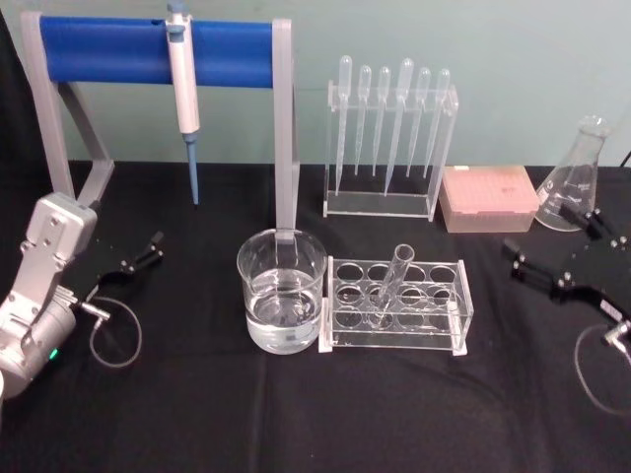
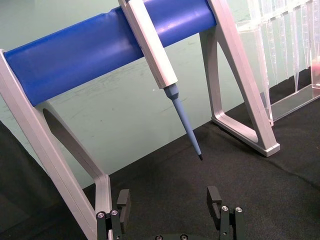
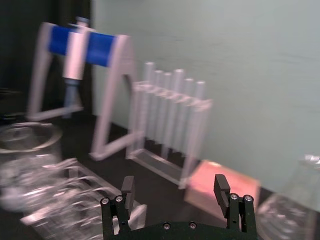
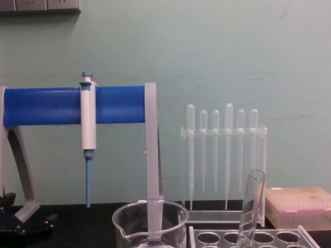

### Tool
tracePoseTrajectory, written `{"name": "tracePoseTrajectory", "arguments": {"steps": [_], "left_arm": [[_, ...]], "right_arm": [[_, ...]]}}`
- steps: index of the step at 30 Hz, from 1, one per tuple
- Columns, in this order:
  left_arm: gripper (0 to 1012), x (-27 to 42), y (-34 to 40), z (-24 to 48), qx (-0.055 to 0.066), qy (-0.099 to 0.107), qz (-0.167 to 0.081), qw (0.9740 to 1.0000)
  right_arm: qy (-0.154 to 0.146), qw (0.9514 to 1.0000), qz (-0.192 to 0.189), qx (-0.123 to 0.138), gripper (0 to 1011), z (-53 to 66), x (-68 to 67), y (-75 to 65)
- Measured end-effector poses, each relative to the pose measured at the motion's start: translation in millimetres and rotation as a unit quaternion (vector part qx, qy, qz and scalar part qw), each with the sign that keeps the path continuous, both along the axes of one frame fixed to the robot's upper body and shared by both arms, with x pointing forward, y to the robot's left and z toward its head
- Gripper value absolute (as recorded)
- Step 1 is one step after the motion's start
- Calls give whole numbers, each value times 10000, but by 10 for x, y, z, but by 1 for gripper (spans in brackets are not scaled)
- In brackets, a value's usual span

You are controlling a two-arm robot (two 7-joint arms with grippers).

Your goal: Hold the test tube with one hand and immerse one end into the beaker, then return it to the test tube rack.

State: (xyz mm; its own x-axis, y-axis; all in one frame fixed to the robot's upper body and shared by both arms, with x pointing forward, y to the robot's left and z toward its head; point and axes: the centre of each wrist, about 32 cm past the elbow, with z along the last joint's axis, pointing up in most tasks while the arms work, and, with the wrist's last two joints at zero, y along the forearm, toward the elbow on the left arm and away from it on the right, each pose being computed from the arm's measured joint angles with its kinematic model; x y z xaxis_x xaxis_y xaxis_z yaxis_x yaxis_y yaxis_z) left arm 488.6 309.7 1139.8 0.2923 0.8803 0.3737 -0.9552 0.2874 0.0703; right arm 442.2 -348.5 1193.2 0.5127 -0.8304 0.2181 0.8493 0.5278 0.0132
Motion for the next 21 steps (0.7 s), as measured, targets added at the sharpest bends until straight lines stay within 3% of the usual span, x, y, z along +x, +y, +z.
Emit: {"name": "tracePoseTrajectory", "arguments": {"steps": [4, 10, 15, 21], "left_arm": [[1000, 0, 0, 0, 0, 0, 0, 10000], [1000, 0, 0, 0, 0, 0, 0, 10000], [1000, 0, 0, 0, 0, 0, 0, 10000], [1000, 0, 0, 0, 0, 0, 0, 10000]], "right_arm": [[191, 9985, 511, 44, 1003, -21, -95, -64], [353, 9944, 990, 56, 1003, -38, -171, -72], [461, 9893, 1383, 69, 1003, -49, -236, 57], [464, 9863, 1584, 26, 1003, -56, -246, 219]]}}
